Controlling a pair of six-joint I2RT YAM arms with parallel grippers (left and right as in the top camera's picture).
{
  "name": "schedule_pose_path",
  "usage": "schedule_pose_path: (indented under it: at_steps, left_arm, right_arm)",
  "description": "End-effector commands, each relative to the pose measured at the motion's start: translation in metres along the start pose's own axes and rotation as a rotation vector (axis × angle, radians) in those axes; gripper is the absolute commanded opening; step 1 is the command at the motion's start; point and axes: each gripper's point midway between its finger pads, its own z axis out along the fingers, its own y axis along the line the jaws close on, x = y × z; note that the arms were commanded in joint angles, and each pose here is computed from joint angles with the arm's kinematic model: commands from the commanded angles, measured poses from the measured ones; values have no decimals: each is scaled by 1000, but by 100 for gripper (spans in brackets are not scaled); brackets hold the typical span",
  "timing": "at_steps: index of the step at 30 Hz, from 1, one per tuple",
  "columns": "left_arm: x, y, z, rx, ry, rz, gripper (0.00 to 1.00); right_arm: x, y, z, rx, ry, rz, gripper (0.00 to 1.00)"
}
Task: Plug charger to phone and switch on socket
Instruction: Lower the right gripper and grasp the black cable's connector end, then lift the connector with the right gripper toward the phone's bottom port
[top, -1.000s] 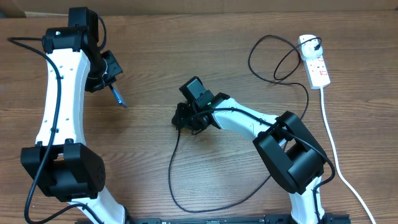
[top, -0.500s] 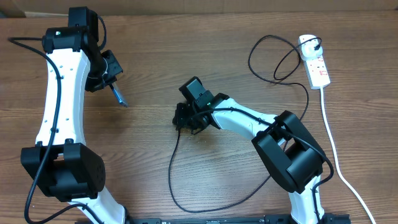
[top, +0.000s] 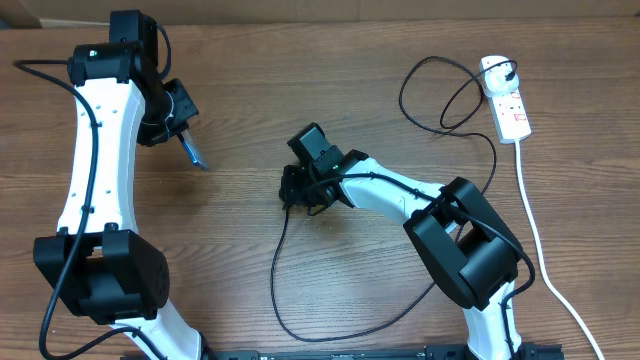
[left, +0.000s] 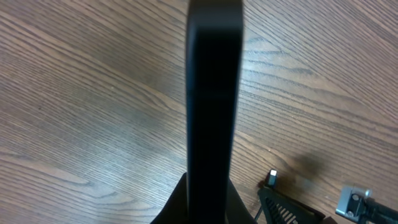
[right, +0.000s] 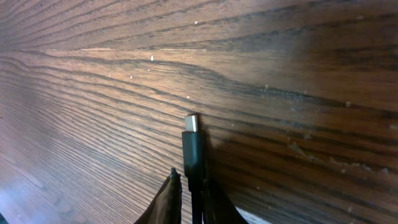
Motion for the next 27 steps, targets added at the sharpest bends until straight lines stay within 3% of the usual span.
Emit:
schedule_pose_path:
  at_steps: [1, 7, 13, 18, 23, 27]
  left_arm:
    - [0, -3, 0, 15, 5, 28, 4]
    - [2, -7, 0, 36, 16, 38, 4]
    - [15, -33, -4, 199, 75, 188, 4]
    - [38, -77, -23, 505, 153, 336, 4]
    - [37, -99, -45, 722, 168, 323, 4]
    - [21, -112, -83, 1015, 144, 303, 4]
  right_arm:
    - [5, -11, 11, 38, 6, -9, 9]
    - [5, -9, 11, 28, 12, -14, 4]
    - [6, 20, -5, -110, 68, -78, 4]
    - [8, 56, -46, -297, 120, -154, 4]
    - [14, 89, -101, -508, 192, -186, 4]
    - [28, 115, -158, -754, 294, -270, 4]
